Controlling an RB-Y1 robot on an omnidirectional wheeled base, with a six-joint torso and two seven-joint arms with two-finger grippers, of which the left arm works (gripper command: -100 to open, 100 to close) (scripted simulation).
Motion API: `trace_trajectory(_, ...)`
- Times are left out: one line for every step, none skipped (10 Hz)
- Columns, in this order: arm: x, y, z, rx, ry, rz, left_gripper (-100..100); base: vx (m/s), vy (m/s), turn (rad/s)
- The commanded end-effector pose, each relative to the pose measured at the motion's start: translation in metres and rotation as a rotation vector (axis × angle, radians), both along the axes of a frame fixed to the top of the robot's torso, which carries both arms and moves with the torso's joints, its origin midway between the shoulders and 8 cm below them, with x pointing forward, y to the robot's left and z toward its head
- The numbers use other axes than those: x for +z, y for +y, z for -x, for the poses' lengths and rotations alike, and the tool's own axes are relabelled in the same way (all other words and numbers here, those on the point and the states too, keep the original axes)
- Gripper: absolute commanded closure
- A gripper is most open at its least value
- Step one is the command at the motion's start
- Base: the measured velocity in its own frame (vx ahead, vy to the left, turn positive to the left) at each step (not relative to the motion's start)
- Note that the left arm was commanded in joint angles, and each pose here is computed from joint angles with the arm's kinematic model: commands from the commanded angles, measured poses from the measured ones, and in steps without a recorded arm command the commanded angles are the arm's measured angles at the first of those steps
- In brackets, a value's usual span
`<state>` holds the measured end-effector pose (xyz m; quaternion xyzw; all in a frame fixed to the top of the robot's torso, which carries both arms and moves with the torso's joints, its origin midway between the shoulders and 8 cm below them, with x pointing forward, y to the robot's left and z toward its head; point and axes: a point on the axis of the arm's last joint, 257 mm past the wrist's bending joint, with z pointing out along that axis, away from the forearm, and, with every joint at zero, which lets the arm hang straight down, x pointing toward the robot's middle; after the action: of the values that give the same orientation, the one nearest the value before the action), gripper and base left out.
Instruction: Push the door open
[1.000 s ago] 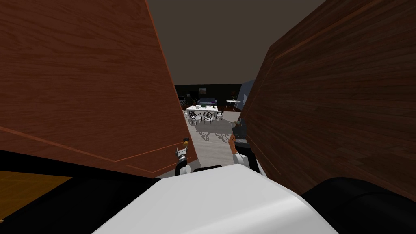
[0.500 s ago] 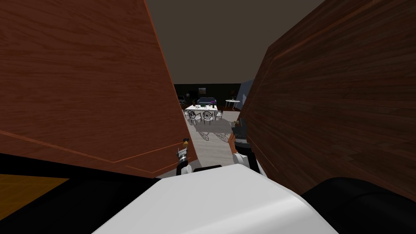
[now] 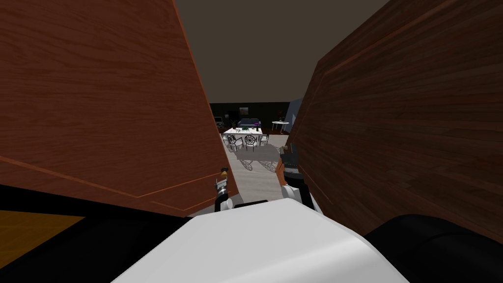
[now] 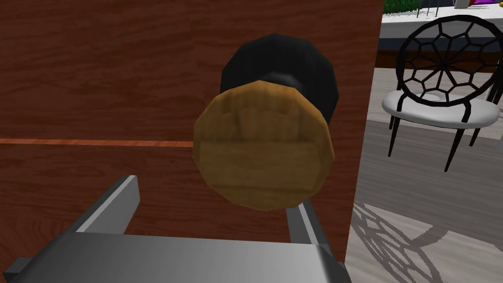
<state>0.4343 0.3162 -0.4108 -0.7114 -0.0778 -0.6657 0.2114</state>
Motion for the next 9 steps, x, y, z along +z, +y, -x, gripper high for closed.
trace_trajectory(0.009,-0.013,-0.006,-0.020,-0.020,0.005,-100,0.016,-0.038,-0.085)
trace_trajectory(0.008,-0.013,-0.005,-0.020,-0.016,0.005,-100,0.005,-0.042,-0.022)
trace_trajectory(0.018,-0.014,-0.011,-0.021,-0.044,0.009,-100,-0.006,-0.024,0.018)
trace_trajectory(0.021,-0.020,-0.013,-0.014,-0.075,0.082,-100,-0.047,0.009,-0.040)
trace_trajectory(0.021,-0.020,-0.013,-0.014,-0.075,0.082,-100,-0.057,0.031,-0.042)
trace_trajectory(0.020,-0.024,-0.013,-0.008,-0.091,0.135,-100,-0.054,0.036,-0.065)
trace_trajectory(0.019,-0.026,-0.013,-0.006,-0.096,0.152,-100,-0.048,0.024,-0.039)
trace_trajectory(0.019,-0.028,-0.013,-0.004,-0.102,0.172,-100,-0.037,0.010,-0.028)
trace_trajectory(0.020,-0.025,-0.013,-0.004,-0.099,0.155,-100,-0.016,0.004,-0.008)
